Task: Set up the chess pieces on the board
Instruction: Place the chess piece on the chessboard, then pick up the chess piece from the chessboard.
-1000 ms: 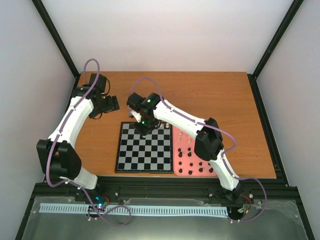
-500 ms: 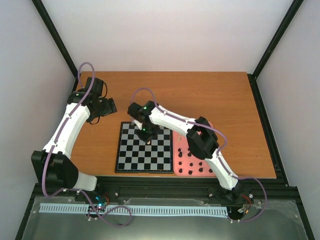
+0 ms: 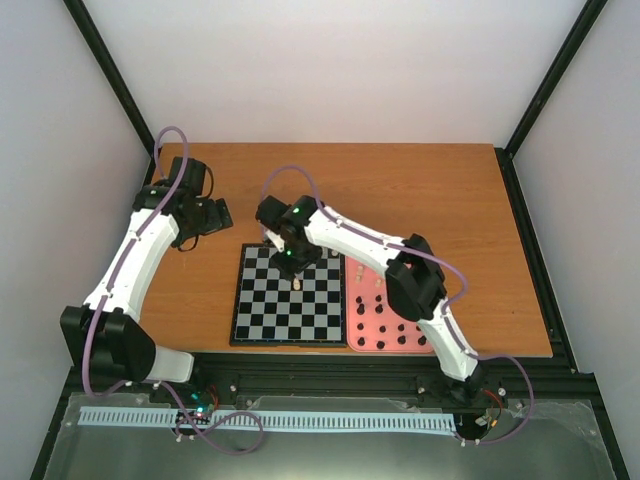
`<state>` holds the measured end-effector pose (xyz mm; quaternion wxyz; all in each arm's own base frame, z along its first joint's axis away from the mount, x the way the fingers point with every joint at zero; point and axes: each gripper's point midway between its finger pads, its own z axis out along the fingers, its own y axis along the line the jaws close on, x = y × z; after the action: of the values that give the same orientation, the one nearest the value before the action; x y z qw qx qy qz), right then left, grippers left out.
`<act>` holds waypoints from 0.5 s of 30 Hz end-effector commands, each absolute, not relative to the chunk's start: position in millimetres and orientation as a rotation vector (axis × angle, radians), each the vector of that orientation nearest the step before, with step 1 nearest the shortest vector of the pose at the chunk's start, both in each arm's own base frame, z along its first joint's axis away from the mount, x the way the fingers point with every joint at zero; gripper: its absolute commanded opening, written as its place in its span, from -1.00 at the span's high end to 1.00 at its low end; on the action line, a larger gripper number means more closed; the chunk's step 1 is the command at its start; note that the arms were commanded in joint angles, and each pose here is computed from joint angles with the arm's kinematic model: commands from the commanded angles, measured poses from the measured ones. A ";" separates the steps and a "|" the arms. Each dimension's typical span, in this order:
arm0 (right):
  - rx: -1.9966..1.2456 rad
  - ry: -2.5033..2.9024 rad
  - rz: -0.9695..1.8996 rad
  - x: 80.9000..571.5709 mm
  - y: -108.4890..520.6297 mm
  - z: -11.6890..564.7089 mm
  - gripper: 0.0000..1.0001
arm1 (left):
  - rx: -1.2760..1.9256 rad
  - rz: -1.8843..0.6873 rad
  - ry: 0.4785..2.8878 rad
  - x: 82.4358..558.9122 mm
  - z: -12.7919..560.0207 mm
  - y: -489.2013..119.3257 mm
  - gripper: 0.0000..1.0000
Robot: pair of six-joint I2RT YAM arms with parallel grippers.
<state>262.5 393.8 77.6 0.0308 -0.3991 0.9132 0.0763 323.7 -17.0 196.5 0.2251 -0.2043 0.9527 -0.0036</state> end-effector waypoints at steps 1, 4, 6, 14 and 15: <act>-1.089 2.660 0.342 275.7 383.6 169.7 -0.02 | -0.522 -0.007 2.635 312.1 203.4 -14.8 -0.99; -0.967 2.655 0.358 290.1 357.5 199.0 -0.02 | -0.466 -0.124 2.655 311.3 202.7 -30.5 -0.97; -0.869 2.649 0.340 303.1 331.7 215.2 -0.02 | -0.403 -0.234 2.666 312.2 204.8 -48.4 -0.83; -0.545 2.783 0.233 339.0 220.3 187.5 -0.03 | 0.139 -0.282 2.843 274.2 178.3 -160.2 -0.65; -0.521 2.804 0.219 339.6 210.1 179.6 -0.03 | 0.175 -0.282 2.860 268.6 171.0 -169.3 -0.63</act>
<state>341.5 241.0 218.2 0.1850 -0.2075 0.9551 0.1025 293.0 -129.6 186.7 0.1756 -0.0113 0.9804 -0.0883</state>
